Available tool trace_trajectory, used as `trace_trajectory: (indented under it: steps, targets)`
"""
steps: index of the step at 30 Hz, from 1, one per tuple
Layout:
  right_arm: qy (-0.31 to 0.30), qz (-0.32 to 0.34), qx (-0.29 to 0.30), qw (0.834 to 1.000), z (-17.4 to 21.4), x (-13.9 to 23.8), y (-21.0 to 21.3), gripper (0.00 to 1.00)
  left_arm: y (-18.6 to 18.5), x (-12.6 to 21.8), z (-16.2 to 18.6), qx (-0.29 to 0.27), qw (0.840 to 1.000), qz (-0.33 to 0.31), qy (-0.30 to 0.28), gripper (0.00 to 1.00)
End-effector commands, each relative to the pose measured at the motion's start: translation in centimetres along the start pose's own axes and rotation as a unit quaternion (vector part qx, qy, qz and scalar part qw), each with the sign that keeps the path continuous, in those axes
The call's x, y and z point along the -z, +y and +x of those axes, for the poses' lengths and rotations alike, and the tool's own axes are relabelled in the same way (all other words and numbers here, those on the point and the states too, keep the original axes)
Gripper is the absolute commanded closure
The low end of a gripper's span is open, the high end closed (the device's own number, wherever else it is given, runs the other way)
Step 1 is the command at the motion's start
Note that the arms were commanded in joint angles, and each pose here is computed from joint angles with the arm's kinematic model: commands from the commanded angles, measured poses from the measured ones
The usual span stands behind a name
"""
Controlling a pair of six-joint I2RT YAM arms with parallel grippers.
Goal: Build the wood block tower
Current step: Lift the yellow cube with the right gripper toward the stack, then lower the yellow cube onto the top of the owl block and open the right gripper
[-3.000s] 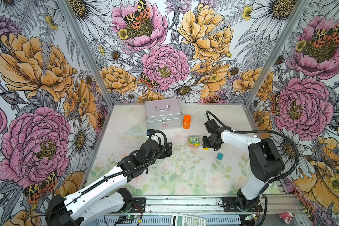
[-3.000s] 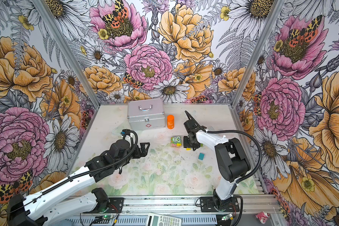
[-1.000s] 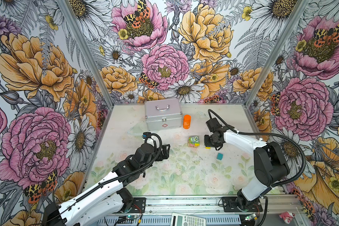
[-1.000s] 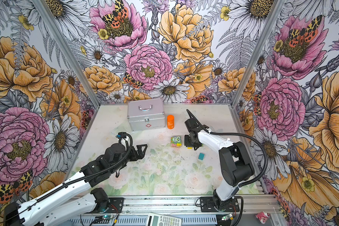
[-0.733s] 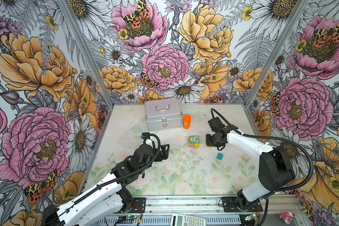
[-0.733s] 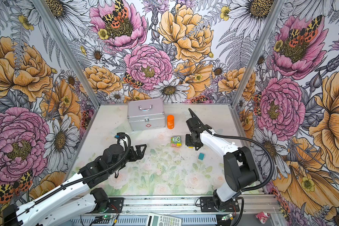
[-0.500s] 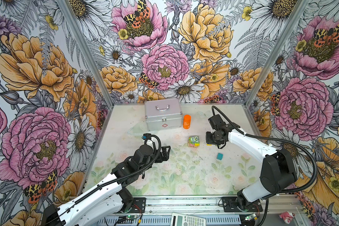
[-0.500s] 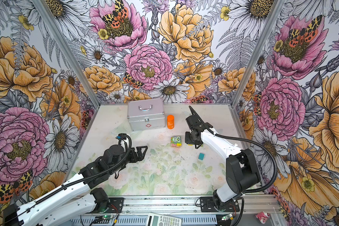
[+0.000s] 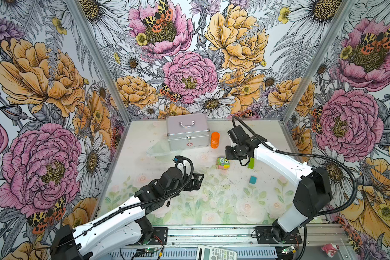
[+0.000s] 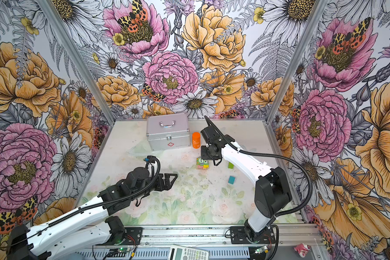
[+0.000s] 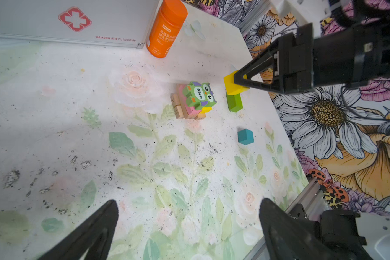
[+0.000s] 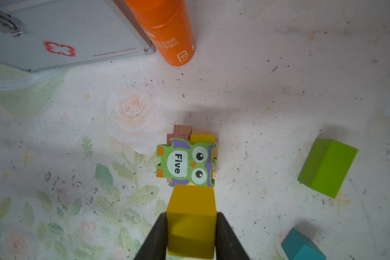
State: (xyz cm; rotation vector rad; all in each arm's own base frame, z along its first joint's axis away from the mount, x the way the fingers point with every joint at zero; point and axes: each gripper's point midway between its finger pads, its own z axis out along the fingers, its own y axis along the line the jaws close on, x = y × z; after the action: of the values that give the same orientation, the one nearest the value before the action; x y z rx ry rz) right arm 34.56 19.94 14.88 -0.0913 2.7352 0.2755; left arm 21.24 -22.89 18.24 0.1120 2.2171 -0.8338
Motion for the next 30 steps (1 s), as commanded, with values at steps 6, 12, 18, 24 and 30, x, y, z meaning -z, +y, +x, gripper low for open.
trace_trajectory:
  steps: [6,12,18,24,30]
  targets:
    - [0.012,0.012,0.007,1.0,-0.4,-1.6,1.4,0.65,-0.3,0.4,0.4,-0.023,1.0,0.008,0.005,0.01]
    - [0.021,0.012,0.013,1.0,-0.6,-2.7,2.1,0.65,0.2,0.7,0.4,-0.028,1.0,0.001,0.003,0.01]
    - [0.027,0.015,0.015,0.999,-0.7,-3.5,2.3,0.65,0.5,0.9,0.4,-0.028,1.0,0.0,0.001,0.01]
    - [0.033,0.019,0.015,0.999,-0.6,-4.1,2.3,0.65,0.8,1.0,0.3,-0.026,1.0,-0.003,-0.002,0.01]
    - [0.034,0.019,0.017,0.999,-0.8,-4.4,2.4,0.65,1.0,1.0,0.2,-0.024,1.0,-0.005,-0.003,0.01]
